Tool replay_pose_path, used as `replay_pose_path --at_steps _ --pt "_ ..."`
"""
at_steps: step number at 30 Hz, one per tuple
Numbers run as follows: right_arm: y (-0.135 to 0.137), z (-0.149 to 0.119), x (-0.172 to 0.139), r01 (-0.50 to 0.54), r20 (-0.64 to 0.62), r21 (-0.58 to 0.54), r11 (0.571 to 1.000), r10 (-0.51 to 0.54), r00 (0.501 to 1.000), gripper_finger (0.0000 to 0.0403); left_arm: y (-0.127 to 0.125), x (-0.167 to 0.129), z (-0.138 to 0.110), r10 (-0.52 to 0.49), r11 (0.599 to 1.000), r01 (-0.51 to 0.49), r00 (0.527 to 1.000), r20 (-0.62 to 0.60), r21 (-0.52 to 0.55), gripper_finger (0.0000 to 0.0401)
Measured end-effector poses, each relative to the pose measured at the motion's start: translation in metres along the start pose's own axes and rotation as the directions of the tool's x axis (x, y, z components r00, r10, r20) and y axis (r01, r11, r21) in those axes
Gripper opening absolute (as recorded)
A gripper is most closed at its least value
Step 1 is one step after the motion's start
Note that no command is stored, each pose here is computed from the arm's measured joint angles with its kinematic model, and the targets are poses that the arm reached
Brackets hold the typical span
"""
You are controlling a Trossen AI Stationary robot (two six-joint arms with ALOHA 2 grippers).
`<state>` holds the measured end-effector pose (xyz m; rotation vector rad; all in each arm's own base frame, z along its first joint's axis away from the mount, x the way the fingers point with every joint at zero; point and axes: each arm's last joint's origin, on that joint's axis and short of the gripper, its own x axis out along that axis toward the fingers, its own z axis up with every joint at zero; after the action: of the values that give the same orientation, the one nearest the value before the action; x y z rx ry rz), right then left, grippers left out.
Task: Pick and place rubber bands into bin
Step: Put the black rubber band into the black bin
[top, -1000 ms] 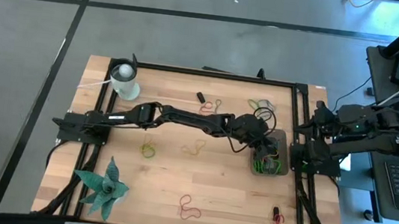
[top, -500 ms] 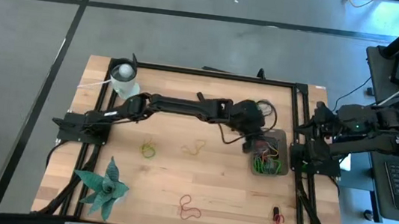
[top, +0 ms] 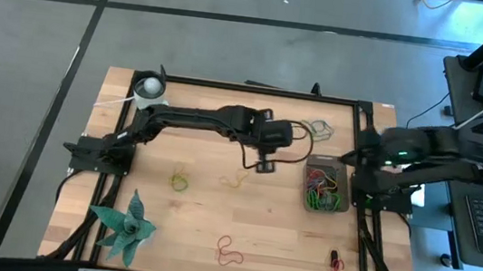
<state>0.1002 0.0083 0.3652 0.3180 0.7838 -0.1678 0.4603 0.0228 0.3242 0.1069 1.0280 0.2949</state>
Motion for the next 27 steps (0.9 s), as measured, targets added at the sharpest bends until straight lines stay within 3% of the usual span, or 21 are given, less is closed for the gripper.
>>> replay_pose_path --at_steps 4,8,10,13,16,21,27 --pt "0.015 0.009 0.041 0.052 -0.204 0.027 0.998 -0.045 0.978 0.0002 -0.001 -0.002 -0.019 0.023 0.999 -0.018 0.994 -0.106 0.04 0.0002" --pt "0.031 0.005 0.068 0.16 -0.415 0.102 0.982 -0.105 0.904 0.0002 -0.002 -0.01 -0.048 0.042 0.998 -0.033 0.986 -0.162 0.058 0.0002" --pt "0.041 0.0 0.077 0.216 -0.482 0.143 0.966 -0.122 0.868 0.0001 -0.001 -0.014 -0.067 0.054 0.998 -0.047 0.987 -0.155 0.048 0.0002" --pt "0.058 -0.008 0.081 0.259 -0.511 0.232 0.938 -0.109 0.853 0.0001 0.003 -0.027 -0.103 0.042 0.999 -0.043 0.996 -0.083 -0.007 0.0002" --pt "0.077 -0.018 0.082 0.308 -0.531 0.355 0.883 -0.081 0.843 0.0001 0.007 -0.043 -0.141 0.002 0.996 -0.001 1.0 0.02 -0.091 0.0002" --pt "0.105 -0.042 0.078 0.439 -0.61 0.51 0.74 -0.05 0.791 0.0004 0.014 -0.067 -0.197 -0.015 0.976 0.057 0.98 0.2 -0.208 0.0002" --pt "0.133 -0.069 0.086 0.553 -0.655 0.536 0.637 -0.099 0.749 0.0006 0.024 -0.093 -0.238 -0.011 0.956 0.108 0.942 0.335 -0.273 0.0002"
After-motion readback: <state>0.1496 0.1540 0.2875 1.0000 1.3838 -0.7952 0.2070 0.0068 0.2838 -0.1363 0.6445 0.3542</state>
